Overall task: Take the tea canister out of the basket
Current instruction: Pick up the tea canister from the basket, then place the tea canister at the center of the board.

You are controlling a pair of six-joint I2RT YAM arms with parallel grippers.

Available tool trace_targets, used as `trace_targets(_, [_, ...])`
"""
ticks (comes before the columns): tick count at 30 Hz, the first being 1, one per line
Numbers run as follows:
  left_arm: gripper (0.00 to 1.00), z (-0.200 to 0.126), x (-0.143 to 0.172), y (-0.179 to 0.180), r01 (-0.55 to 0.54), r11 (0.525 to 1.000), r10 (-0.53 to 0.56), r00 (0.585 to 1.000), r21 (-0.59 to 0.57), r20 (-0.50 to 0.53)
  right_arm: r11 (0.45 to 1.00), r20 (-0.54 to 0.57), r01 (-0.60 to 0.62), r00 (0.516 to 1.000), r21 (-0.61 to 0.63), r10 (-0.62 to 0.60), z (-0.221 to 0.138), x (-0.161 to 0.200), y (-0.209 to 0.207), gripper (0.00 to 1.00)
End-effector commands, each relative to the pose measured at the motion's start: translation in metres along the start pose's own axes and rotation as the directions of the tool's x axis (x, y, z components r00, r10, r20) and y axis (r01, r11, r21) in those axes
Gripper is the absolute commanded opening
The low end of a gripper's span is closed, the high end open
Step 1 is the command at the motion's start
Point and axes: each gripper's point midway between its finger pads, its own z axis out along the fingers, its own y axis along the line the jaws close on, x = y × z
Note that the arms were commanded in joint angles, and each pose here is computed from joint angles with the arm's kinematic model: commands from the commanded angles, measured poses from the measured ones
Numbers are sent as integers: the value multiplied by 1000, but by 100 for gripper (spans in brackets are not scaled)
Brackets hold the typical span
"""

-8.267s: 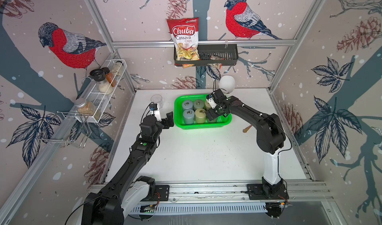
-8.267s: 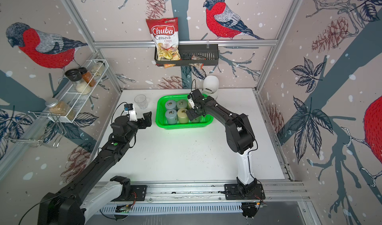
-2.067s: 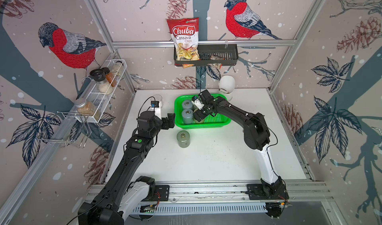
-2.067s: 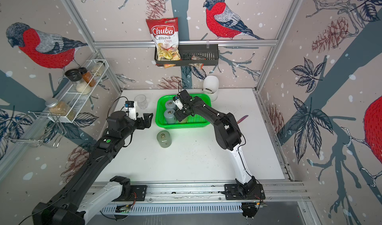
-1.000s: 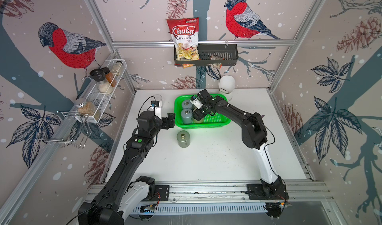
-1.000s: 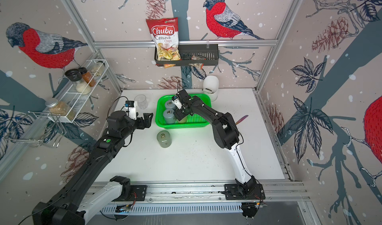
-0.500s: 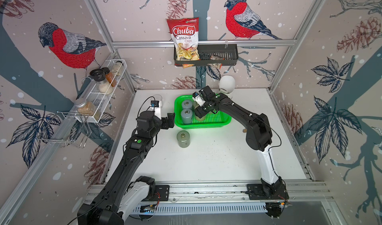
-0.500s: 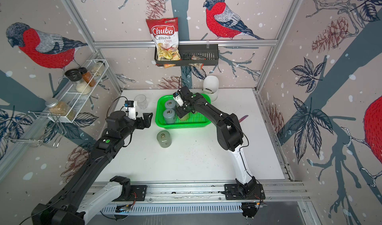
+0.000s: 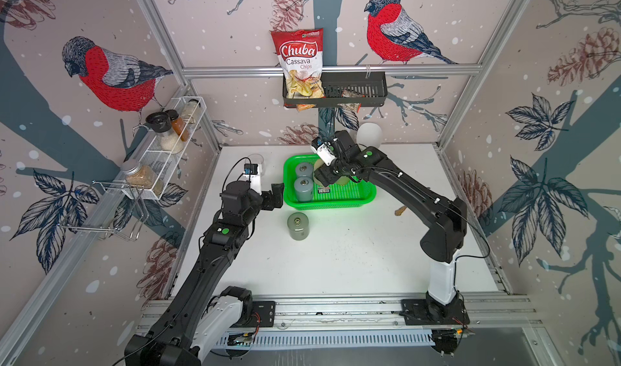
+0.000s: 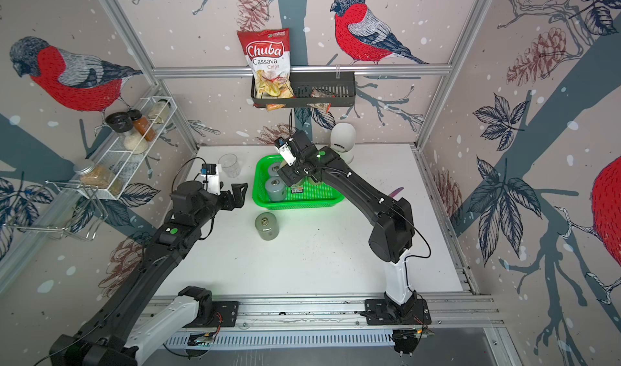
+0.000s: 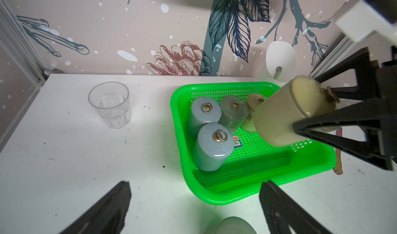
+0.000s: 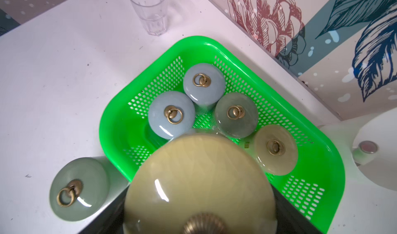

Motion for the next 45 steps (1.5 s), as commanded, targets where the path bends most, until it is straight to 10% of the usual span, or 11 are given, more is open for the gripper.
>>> trace_targets(1, [98, -1, -11, -2, 1, 1000, -1, 999, 2, 43, 1000, 32, 7, 999, 22, -8, -21, -6, 6, 0])
trace_targets(13, [98, 2, -8, -3, 10, 1000, -10, 999, 12, 44, 998, -23, 6, 1000, -63, -8, -46, 50, 70, 0])
trace_targets(45, [98, 2, -6, -2, 4, 1000, -4, 999, 1, 37, 996, -130, -54, 990, -70, 45, 50, 128, 102, 0])
